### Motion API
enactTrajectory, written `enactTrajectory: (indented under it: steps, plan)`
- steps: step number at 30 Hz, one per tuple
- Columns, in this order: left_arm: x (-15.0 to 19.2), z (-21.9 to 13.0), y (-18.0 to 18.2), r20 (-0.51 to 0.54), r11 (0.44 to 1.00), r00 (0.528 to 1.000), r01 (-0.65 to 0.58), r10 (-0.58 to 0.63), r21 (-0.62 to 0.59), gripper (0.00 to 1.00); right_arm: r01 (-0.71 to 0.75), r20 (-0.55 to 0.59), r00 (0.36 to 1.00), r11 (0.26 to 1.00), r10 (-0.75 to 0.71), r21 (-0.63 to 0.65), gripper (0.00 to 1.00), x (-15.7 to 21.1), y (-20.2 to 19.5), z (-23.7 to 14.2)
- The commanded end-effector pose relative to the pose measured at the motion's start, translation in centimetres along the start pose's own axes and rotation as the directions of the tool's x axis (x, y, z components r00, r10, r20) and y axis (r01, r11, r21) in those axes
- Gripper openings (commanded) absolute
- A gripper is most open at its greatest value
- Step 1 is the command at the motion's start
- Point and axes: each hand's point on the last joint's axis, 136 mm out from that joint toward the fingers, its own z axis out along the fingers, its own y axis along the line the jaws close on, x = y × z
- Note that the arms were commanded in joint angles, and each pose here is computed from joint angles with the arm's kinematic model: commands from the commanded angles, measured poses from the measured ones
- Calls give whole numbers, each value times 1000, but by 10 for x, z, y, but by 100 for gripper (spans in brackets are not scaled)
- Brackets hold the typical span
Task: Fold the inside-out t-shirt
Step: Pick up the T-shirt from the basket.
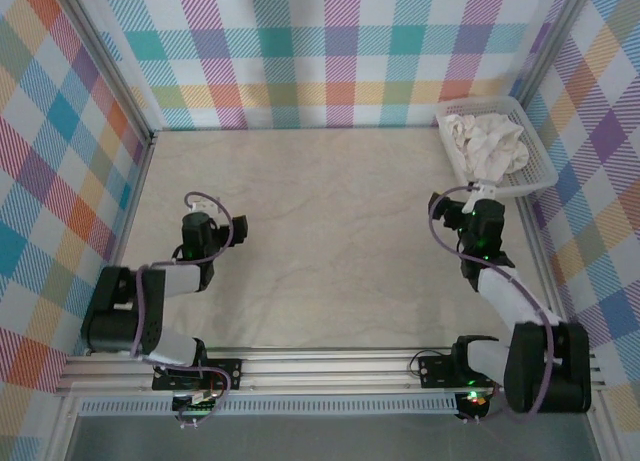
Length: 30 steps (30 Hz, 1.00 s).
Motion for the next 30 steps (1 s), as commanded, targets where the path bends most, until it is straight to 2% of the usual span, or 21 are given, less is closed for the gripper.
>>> enactTrajectory:
  steps: [1,4,7,9,12,14,17,21,24,25,27,28,30]
  plan:
    - [-44,-29,-7,59,999,997,41,-41,12,100,-168,-118,978,986,169,25,100,-17,8,-18]
    - [-77,-61,-19,88,990,987,127,-132,58,100,-241,-213,950,970,229,-31,100,-41,32,-20]
    - [-116,-97,-40,115,957,957,247,-265,151,100,-288,-243,933,956,267,-55,100,-71,47,-6]
    - [-143,-120,-65,118,922,940,280,-319,268,100,-270,-246,933,963,262,3,100,-93,42,18]
    - [-167,-147,-108,92,883,950,238,-298,403,100,-242,-297,917,963,266,114,100,-117,25,76]
    - [-169,-160,-135,54,864,972,176,-227,471,100,-254,-301,908,955,291,156,100,-127,13,111]
    - [-156,-172,-160,8,840,994,86,-107,536,100,-240,-273,908,928,319,285,100,-132,-32,159]
    - [-134,-175,-164,-11,830,999,42,-43,557,100,-205,-330,885,911,329,359,100,-115,-82,221]
    - [-125,-175,-161,-19,837,1000,14,-5,547,100,-147,-361,886,916,290,373,100,-103,-106,245]
    - [-122,-174,-160,-24,842,1000,6,9,539,100,-173,-370,875,915,313,365,98,-95,-110,249]
    - [-119,-171,-158,-31,849,999,5,13,528,100,-205,-403,849,916,341,344,85,-75,-113,256]
    - [-117,-168,-157,-36,854,999,9,12,521,100,-206,-425,846,933,322,295,61,-67,-106,260]
    - [-115,-165,-158,-36,854,999,19,0,520,100,-209,-434,853,952,290,224,5,-75,-95,260]
